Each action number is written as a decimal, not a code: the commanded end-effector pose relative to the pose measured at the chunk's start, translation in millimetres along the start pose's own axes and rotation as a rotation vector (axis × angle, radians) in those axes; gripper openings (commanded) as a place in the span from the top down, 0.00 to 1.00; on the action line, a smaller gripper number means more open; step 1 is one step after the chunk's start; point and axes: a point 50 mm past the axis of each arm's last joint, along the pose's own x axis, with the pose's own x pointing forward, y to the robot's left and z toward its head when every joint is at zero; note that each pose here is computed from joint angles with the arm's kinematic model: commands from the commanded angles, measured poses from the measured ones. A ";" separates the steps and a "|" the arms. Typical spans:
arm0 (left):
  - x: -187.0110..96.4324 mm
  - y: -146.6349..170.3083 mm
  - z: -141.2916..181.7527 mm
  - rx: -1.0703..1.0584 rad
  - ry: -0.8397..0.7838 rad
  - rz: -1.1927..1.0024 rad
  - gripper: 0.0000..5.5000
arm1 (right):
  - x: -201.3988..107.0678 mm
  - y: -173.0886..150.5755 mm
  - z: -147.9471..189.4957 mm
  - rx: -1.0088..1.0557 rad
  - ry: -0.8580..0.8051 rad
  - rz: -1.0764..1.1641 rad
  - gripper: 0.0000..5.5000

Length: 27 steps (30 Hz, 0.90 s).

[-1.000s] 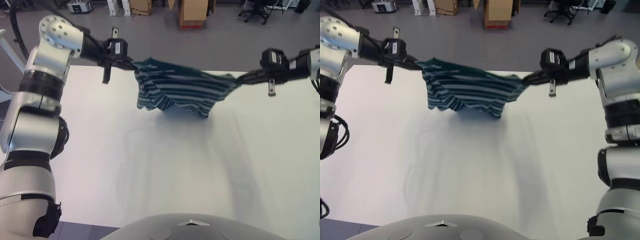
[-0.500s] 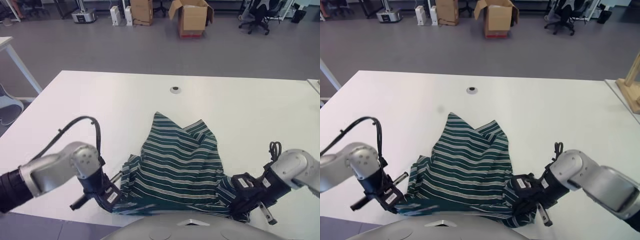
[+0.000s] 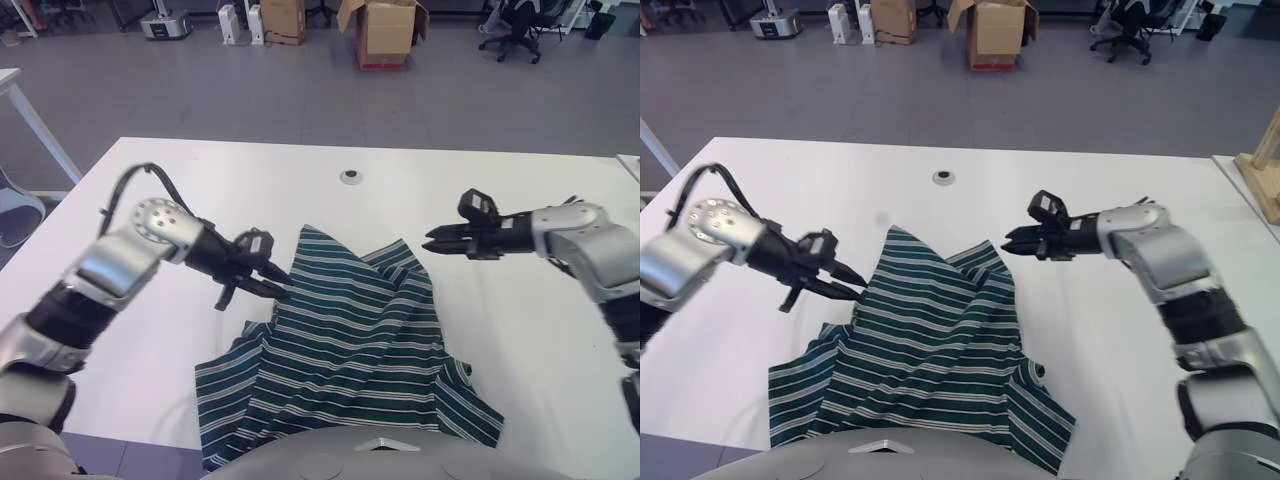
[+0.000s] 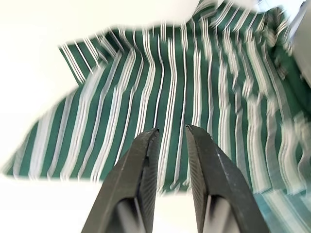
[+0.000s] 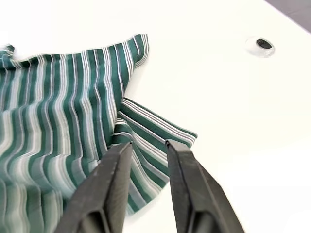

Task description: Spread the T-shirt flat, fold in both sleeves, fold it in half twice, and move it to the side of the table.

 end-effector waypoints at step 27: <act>59.9 -27.6 -115.8 -0.046 0.222 0.139 0.82 | 66.2 -57.8 4.3 -0.235 -0.113 -0.420 0.77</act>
